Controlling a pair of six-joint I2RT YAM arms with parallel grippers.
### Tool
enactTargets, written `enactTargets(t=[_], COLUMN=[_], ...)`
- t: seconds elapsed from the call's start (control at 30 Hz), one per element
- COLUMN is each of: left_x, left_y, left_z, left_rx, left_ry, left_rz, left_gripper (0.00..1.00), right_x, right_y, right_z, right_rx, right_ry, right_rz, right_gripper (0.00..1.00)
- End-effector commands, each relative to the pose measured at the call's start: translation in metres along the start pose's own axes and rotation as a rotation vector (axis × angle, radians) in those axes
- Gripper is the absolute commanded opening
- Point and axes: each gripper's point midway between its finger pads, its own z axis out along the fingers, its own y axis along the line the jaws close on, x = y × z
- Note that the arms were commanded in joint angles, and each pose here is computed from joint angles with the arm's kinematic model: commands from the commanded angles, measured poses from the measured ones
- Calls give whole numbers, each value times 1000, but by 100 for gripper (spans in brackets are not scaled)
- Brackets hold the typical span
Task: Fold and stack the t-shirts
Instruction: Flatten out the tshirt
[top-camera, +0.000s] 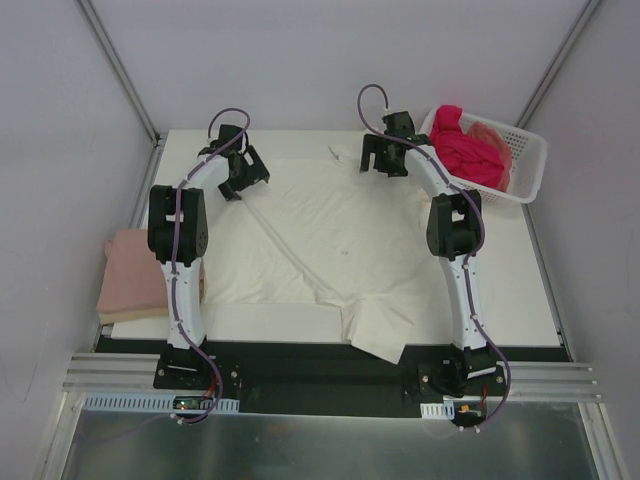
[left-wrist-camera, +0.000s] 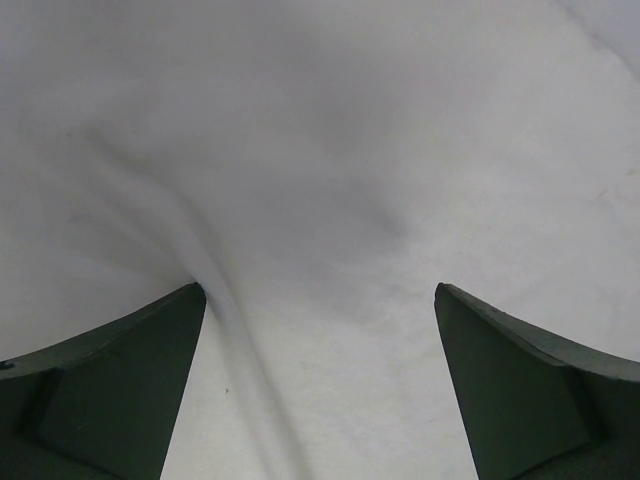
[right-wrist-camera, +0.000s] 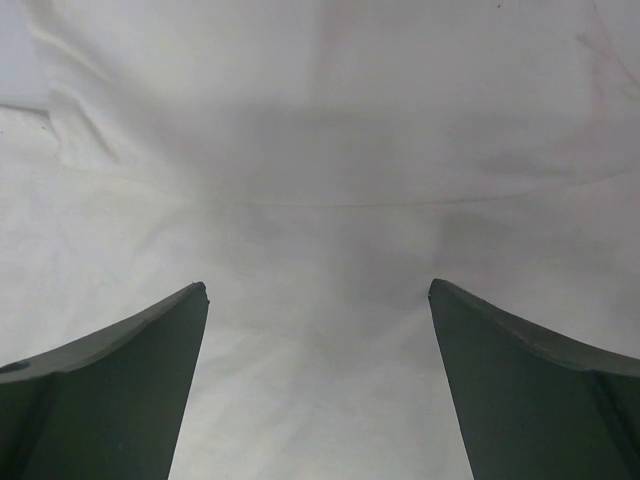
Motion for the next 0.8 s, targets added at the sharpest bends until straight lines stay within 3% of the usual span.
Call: enactTargets(t=[0.0, 0.1, 0.13, 0.2, 0.27, 0.33, 0.37, 0.43, 0.47, 0.53, 0.57, 0.63, 0.77], left_x=[-9, -3, 15, 19, 42, 81, 90, 135, 143, 179, 182, 202, 210], left_y=[-26, -40, -41, -50, -39, -13, -10, 24, 30, 58, 61, 77, 88], left_z=[-53, -104, -112, -160, -196, -201, -228, -220, -239, -229, -243, -237, -245], left_rx=[99, 140, 140, 190, 197, 175, 226, 201, 251, 240, 293, 307, 363], left_ry=[-30, -93, -78, -146, -190, -150, -184, -119, -155, -106, -144, -124, -174], left_rz=[50, 96, 122, 149, 169, 169, 171, 133, 109, 58, 37, -3, -18], left_gripper=[99, 99, 99, 99, 99, 99, 99, 99, 99, 99, 99, 99, 99], right_x=[-52, -49, -43, -42, -16, 23, 36, 63, 105, 133, 169, 199, 233], right_y=[38, 64, 77, 92, 106, 108, 105, 102, 86, 83, 70, 73, 56], right_z=[-64, -111, -123, -167, -199, -227, -236, -268, -252, -265, -248, -243, -219], right_rx=[-97, -126, -140, -150, -157, -143, -122, -121, -95, -146, -137, -198, -129], right_ry=[-158, -178, -176, -211, -202, -177, -174, -196, -113, -98, -24, 42, 142], right_rz=[-104, -188, -214, -253, -297, -310, -304, -275, -243, -170, -138, -123, -106], right_gripper=[97, 97, 97, 97, 97, 97, 97, 97, 97, 97, 97, 97, 97])
